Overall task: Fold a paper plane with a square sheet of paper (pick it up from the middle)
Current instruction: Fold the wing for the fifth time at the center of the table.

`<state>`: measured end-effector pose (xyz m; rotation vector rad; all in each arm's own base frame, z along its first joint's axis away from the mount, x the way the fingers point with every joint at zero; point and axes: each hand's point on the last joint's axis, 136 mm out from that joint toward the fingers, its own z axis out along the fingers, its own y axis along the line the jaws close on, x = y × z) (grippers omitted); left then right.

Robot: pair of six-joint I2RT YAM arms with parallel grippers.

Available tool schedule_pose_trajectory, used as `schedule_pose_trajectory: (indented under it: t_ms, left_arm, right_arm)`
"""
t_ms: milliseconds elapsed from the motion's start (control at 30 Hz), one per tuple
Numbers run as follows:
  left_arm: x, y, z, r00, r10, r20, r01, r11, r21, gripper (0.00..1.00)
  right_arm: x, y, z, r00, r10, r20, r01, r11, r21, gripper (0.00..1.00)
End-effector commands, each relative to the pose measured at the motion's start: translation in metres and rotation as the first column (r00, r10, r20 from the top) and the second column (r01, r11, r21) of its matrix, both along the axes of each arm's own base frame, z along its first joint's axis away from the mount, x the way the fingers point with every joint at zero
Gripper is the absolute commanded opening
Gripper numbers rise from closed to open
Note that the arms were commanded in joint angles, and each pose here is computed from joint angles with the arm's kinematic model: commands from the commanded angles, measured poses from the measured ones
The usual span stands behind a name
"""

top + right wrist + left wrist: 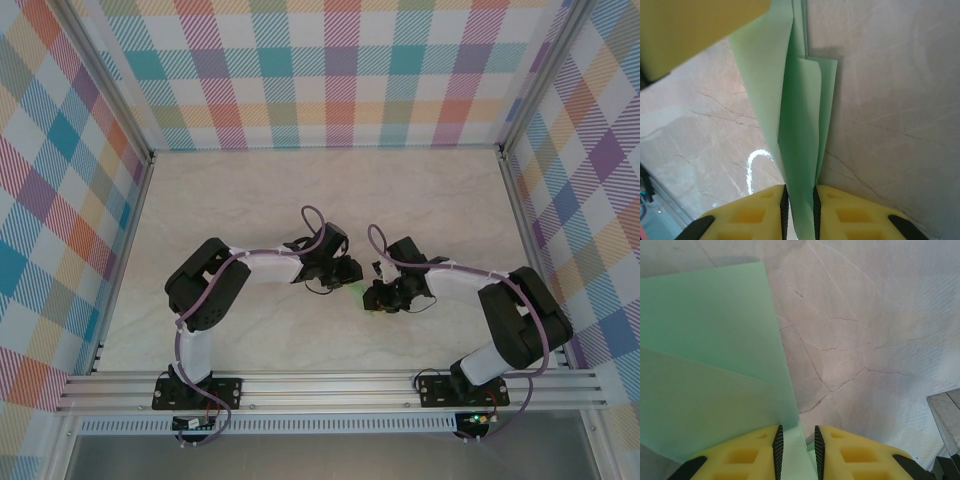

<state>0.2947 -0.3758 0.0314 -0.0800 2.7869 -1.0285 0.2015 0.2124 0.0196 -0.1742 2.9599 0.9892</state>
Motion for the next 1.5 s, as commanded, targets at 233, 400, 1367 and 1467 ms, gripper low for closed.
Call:
schedule_pose_trajectory:
  t_ms: [233,400,1367,1467]
  left_arm:
    - [0.002,0.004,-0.007,1.0,-0.014,-0.013,0.014,0.999,0.028,0.24]
    - [0.002,0.005,-0.01,1.0,-0.011,-0.015,0.012,0.999,0.036,0.23]
    - [-0.013,-0.014,0.034,0.994,-0.099,0.041,0.104,0.982,-0.159,0.4]
    - [-0.016,-0.02,0.03,0.993,-0.111,0.035,0.116,0.975,-0.191,0.4]
  right_arm:
    - [-0.005,-0.008,-0.012,0.999,-0.021,-0.05,0.02,0.999,-0.025,0.21]
    - [-0.003,-0.007,-0.008,0.998,-0.036,-0.045,0.035,0.999,-0.018,0.14]
    - [-0.004,-0.012,-0.026,0.992,-0.071,-0.108,0.062,0.995,-0.08,0.09]
    - [-0.004,-0.012,-0.027,0.991,-0.072,-0.111,0.063,0.995,-0.083,0.09]
